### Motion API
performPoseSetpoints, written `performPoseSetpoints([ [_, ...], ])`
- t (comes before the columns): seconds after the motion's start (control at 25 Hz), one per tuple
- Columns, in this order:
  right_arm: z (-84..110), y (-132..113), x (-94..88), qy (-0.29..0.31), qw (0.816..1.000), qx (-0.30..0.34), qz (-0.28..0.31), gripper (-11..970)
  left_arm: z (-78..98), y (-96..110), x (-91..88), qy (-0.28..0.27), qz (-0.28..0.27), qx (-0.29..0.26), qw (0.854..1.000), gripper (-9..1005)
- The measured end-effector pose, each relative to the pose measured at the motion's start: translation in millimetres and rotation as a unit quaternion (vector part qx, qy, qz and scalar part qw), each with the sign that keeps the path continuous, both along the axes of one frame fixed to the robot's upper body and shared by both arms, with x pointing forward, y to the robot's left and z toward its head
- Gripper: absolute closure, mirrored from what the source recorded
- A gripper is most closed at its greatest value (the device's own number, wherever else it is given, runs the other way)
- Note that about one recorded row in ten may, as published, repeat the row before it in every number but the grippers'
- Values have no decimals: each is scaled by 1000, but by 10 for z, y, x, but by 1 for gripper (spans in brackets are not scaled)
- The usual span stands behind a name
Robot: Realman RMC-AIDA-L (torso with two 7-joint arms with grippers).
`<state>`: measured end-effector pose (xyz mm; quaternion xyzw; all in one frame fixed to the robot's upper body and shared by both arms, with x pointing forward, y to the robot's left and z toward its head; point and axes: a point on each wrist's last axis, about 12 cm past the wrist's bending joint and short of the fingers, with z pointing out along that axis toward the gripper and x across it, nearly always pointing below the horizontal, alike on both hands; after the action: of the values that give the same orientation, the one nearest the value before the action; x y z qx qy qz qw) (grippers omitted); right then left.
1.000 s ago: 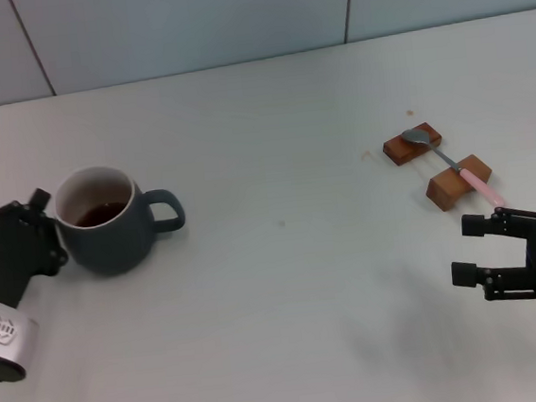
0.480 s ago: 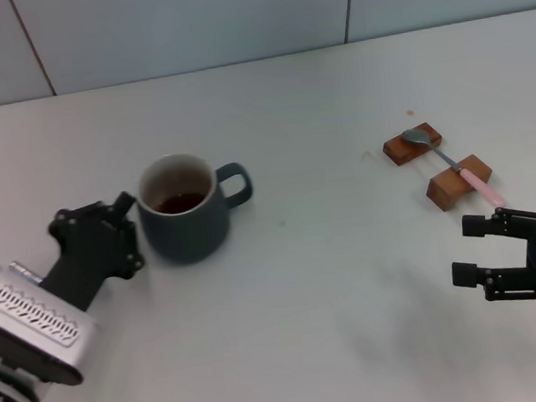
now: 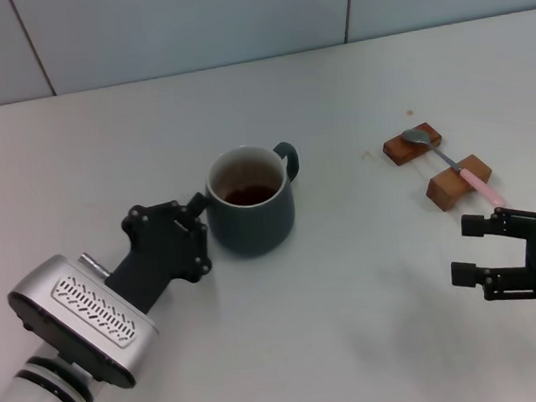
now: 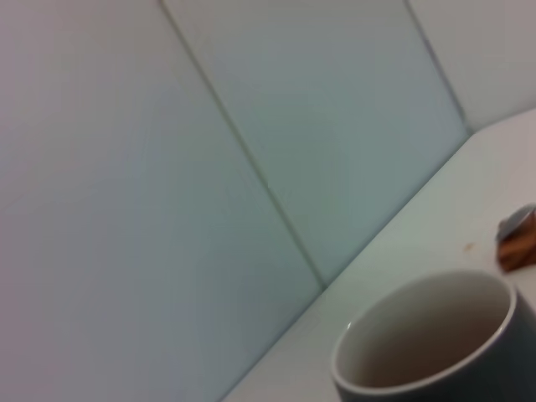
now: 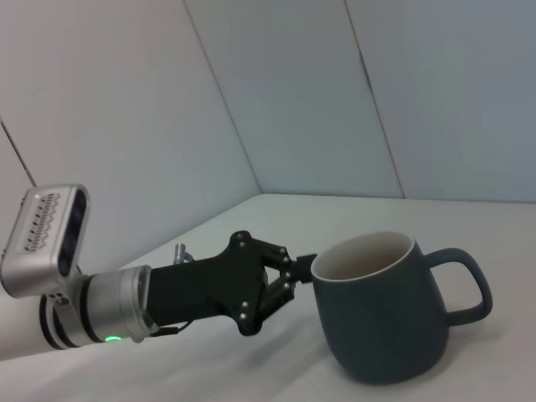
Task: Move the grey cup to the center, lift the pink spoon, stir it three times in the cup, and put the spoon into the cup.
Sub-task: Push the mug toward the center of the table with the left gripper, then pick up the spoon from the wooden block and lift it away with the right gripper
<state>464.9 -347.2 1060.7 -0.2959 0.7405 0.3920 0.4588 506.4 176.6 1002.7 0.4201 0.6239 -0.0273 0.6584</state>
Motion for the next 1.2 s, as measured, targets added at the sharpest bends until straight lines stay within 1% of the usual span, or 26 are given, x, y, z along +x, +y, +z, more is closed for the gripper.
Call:
performPoseSetpoints([
  [0.08, 0, 1, 0, 0, 1000, 1, -1, 120, 21, 0, -15, -3, 2, -16, 1000, 967],
  [0.16, 3, -6, -4, -2, 1000, 4, -4, 121, 55, 47, -26, -3, 6, -50, 999, 965],
  [0.28, 20, -26, -11, -8, 1000, 19, -20, 121, 115, 185, -42, 20, -12, -127, 992, 962],
  [0.36, 35, -52, -26, -14, 998, 46, -48, 121, 171, 331, -47, 46, -53, -178, 982, 959],
  [0.4, 40, -72, -40, -17, 995, 66, -69, 121, 190, 389, -52, 58, -72, -189, 978, 958],
  [0.44, 41, -95, -62, -20, 992, 88, -90, 121, 220, 461, -63, 79, -103, -201, 971, 957],
  [0.52, 36, -152, -126, -19, 979, 143, -141, 121, 252, 532, -77, 123, -149, -208, 959, 955],
  [0.56, 32, -188, -165, -16, 971, 172, -165, 121, 267, 592, -53, 156, -166, -203, 952, 954],
  [0.64, 15, -251, -242, 2, 954, 222, -201, 121, 271, 676, -6, 192, -173, -184, 948, 951],
  [0.72, -17, -302, -301, 28, 934, 268, -235, 121, 259, 726, 21, 208, -171, -163, 949, 949],
  [0.76, -44, -332, -336, 45, 919, 295, -257, 121, 256, 760, 22, 208, -171, -152, 951, 948],
  [0.88, -145, -414, -432, 99, 871, 360, -318, 121, 272, 804, 35, 204, -167, -147, 953, 826],
  [1.0, -297, -420, -495, 174, 821, 408, -360, 121, 285, 863, 56, 198, -158, -139, 957, 711],
  [1.08, -363, -398, -523, 201, 802, 422, -371, 121, 289, 880, 67, 196, -155, -136, 959, 644],
  [1.2, -432, -361, -544, 222, 786, 432, -382, 121, 294, 885, 75, 193, -151, -136, 960, 543],
])
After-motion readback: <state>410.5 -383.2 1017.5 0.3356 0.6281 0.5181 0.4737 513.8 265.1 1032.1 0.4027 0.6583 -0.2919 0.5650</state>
